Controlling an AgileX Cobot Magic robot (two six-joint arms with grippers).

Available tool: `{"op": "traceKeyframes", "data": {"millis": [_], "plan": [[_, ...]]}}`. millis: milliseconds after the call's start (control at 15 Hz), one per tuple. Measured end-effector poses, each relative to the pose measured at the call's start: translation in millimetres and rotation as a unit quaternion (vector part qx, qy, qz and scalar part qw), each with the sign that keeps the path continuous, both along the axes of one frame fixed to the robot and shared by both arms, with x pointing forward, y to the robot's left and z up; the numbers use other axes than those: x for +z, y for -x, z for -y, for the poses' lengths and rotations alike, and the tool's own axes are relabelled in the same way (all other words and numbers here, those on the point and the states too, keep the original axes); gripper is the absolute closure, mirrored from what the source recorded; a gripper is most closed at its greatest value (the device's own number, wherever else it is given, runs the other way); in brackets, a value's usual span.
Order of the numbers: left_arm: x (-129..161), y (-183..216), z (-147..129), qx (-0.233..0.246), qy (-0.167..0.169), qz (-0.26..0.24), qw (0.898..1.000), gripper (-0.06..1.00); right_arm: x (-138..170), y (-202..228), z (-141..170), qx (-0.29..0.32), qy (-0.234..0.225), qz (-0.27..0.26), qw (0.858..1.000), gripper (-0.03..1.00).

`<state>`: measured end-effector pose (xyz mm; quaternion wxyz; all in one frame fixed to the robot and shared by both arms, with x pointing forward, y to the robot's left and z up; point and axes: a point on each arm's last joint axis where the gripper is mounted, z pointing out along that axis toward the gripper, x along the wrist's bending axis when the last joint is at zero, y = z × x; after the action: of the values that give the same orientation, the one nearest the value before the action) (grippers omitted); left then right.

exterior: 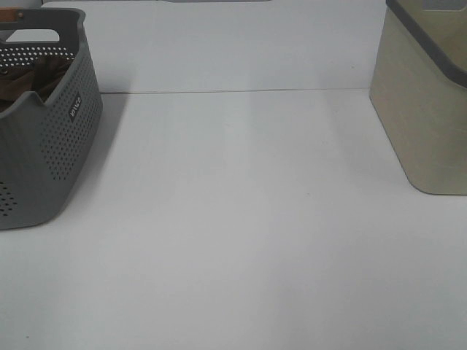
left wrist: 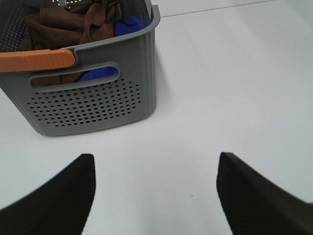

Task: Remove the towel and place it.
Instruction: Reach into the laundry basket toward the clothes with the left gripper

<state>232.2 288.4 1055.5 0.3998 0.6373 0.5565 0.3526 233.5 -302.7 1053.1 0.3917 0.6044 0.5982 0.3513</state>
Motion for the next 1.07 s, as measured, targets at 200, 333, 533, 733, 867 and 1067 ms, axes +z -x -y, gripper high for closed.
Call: {"op": "traceKeyframes", "data": {"millis": [200, 333, 533, 733, 867, 1067], "plan": [[0.0, 0.0, 0.0, 0.0, 0.0, 0.0, 1.0, 0.27, 0.0, 0.0, 0.0, 0.0, 0.0, 0.0, 1.0, 0.27], [0.0, 0.0, 0.0, 0.0, 0.0, 0.0, 1.0, 0.27, 0.0, 0.0, 0.0, 0.0, 0.0, 0.0, 1.0, 0.27], [0.0, 0.0, 0.0, 0.0, 0.0, 0.0, 1.0, 0.27, 0.0, 0.0, 0.0, 0.0, 0.0, 0.0, 1.0, 0.27], [0.0, 0.0, 0.0, 0.0, 0.0, 0.0, 1.0, 0.27, 0.0, 0.0, 0.0, 0.0, 0.0, 0.0, 1.0, 0.27], [0.1, 0.1, 0.9, -0.003, 0.005, 0.0, 1.0, 0.27, 0.0, 0.0, 0.0, 0.0, 0.0, 0.0, 1.0, 0.27], [0.3, 0.1, 2.2, -0.008, 0.012, 0.0, 1.0, 0.27, 0.0, 0.0, 0.0, 0.0, 0.0, 0.0, 1.0, 0.27]]}}
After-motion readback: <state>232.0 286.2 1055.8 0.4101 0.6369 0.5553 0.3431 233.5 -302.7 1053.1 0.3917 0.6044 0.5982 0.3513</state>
